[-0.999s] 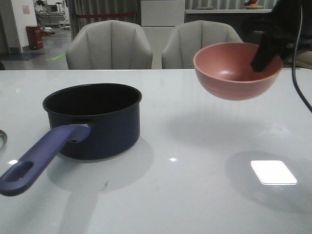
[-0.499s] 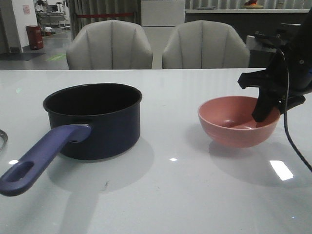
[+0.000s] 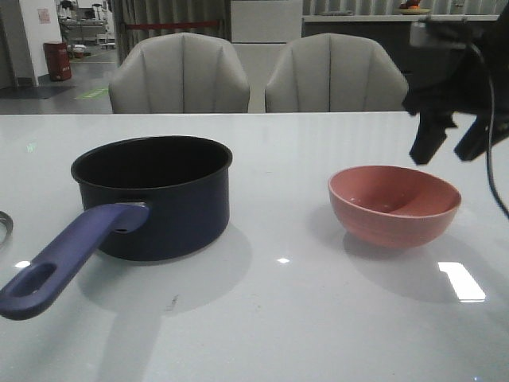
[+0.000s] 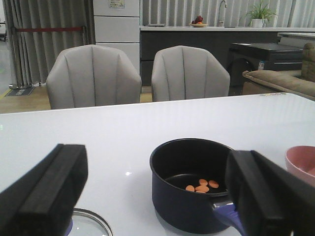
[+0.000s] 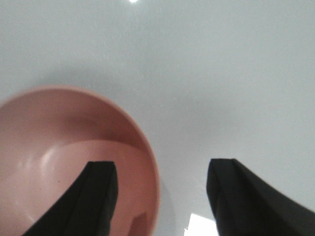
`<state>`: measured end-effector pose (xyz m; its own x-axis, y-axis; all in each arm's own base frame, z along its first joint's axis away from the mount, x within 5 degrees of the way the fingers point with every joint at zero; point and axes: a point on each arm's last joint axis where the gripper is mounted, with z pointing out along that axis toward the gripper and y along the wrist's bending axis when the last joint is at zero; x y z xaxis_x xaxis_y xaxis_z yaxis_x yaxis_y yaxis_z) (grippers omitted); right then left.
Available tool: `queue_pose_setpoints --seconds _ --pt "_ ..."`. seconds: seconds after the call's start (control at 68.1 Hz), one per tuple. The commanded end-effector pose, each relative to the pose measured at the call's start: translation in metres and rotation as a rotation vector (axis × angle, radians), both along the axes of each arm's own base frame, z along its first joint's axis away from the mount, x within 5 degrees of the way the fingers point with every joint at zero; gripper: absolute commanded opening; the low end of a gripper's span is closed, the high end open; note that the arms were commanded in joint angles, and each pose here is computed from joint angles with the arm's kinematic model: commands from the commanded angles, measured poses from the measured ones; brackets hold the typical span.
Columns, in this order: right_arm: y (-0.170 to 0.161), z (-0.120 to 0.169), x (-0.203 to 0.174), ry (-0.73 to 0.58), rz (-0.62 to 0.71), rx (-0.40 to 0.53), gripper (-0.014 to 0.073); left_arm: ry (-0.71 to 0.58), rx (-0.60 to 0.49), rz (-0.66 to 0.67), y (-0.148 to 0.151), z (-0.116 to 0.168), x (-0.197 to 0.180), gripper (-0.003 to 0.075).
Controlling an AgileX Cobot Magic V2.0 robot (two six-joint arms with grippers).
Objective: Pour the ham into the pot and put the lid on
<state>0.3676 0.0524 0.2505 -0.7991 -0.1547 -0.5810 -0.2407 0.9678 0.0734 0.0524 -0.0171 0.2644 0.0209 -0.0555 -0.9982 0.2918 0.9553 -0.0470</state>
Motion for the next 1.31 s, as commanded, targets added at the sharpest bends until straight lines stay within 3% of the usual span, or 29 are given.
queue_pose_setpoints --seconds 0.0,0.191,0.514,1.013,1.292 --pt "-0.003 0.070 -0.020 -0.254 -0.001 0.008 0.0507 -0.093 -0.045 0.003 0.001 0.017 -0.001 0.0617" --pt "0.004 0.121 -0.070 -0.490 0.017 0.040 0.0507 -0.093 -0.045 0.003 0.001 0.017 -0.001 0.0617" --pt "0.007 0.130 -0.145 -0.755 0.025 0.106 0.0507 -0.093 -0.045 0.003 0.001 0.017 -0.001 0.0617" --pt "-0.030 0.071 -0.267 -1.060 -0.071 0.187 0.0505 -0.093 -0.045 0.003 0.001 0.017 -0.001 0.0617" --pt "-0.036 0.031 -0.306 -1.051 -0.033 0.203 0.0505 -0.093 -0.045 0.003 0.001 0.017 -0.001 0.0617"
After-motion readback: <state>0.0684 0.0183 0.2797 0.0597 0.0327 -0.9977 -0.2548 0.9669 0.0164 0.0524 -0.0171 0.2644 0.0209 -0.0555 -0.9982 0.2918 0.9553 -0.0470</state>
